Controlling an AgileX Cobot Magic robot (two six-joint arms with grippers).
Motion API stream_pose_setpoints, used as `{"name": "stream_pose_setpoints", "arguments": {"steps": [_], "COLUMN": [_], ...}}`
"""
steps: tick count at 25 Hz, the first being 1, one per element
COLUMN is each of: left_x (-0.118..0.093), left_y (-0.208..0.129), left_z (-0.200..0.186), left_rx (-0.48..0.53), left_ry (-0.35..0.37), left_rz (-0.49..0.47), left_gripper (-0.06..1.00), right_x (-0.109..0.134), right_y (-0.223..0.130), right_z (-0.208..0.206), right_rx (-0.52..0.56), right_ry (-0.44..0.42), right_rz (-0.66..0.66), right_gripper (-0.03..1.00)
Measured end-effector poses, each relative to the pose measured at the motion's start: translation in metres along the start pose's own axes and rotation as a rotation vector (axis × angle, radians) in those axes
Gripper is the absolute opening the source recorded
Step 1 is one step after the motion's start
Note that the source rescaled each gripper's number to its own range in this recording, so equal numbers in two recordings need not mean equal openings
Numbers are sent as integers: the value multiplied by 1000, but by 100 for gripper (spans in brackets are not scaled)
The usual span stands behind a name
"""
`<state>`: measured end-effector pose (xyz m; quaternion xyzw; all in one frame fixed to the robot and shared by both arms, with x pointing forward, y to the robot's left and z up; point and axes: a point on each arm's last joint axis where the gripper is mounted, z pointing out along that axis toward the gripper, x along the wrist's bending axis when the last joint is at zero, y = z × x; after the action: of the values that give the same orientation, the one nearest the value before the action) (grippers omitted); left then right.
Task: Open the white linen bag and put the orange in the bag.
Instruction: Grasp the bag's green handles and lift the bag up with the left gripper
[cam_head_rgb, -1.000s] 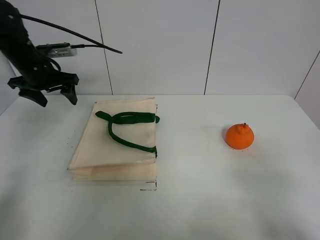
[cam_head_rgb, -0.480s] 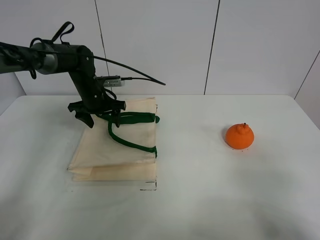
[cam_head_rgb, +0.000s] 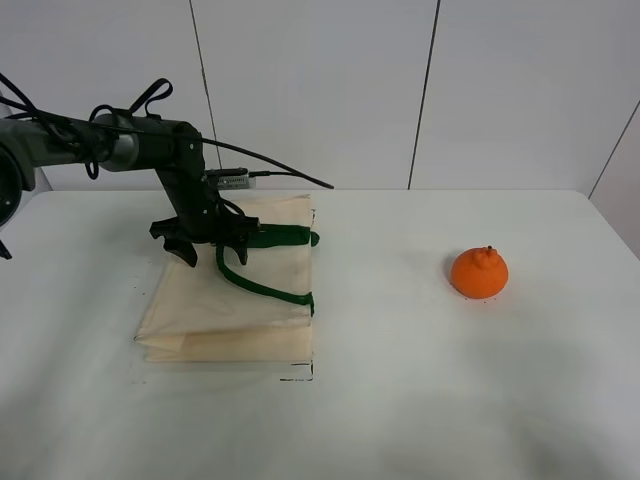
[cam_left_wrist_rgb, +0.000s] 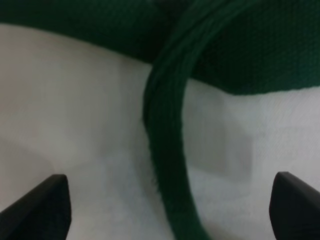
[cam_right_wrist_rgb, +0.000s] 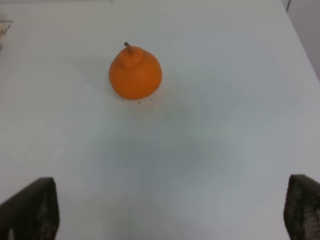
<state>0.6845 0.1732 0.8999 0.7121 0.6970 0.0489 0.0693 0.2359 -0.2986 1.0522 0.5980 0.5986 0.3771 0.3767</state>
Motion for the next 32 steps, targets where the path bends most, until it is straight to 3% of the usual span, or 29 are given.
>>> {"name": "stream_pose_setpoints", "arguments": {"steps": [7, 9, 11, 13, 16, 18, 23, 32], "left_x": [-3, -3, -4, -6, -5, -4, -4, -1], "left_y": [-1, -1, -1, -1, -2, -2, 0, -2], "left_z": [20, 20, 20, 21, 21, 21, 0, -133], "left_rx": [8, 9, 9, 10, 16, 18, -9, -229], "left_ry": [3, 2, -1, -1, 7, 10, 3, -54], "left_rz": [-9, -16, -20, -16, -15, -24, -30, 9], "left_gripper": [97, 92, 79, 59, 15, 1, 0, 0], "right_x": [0, 0, 0, 0, 0, 0, 0, 0], "right_y": [0, 0, 0, 0, 0, 0, 0, 0], "right_z": [0, 0, 0, 0, 0, 0, 0, 0], "right_rx": [0, 0, 0, 0, 0, 0, 0, 0], "right_ry": [0, 0, 0, 0, 0, 0, 0, 0], "right_rz": [0, 0, 0, 0, 0, 0, 0, 0], "right_gripper": [100, 100, 100, 100, 100, 100, 100, 100]}}
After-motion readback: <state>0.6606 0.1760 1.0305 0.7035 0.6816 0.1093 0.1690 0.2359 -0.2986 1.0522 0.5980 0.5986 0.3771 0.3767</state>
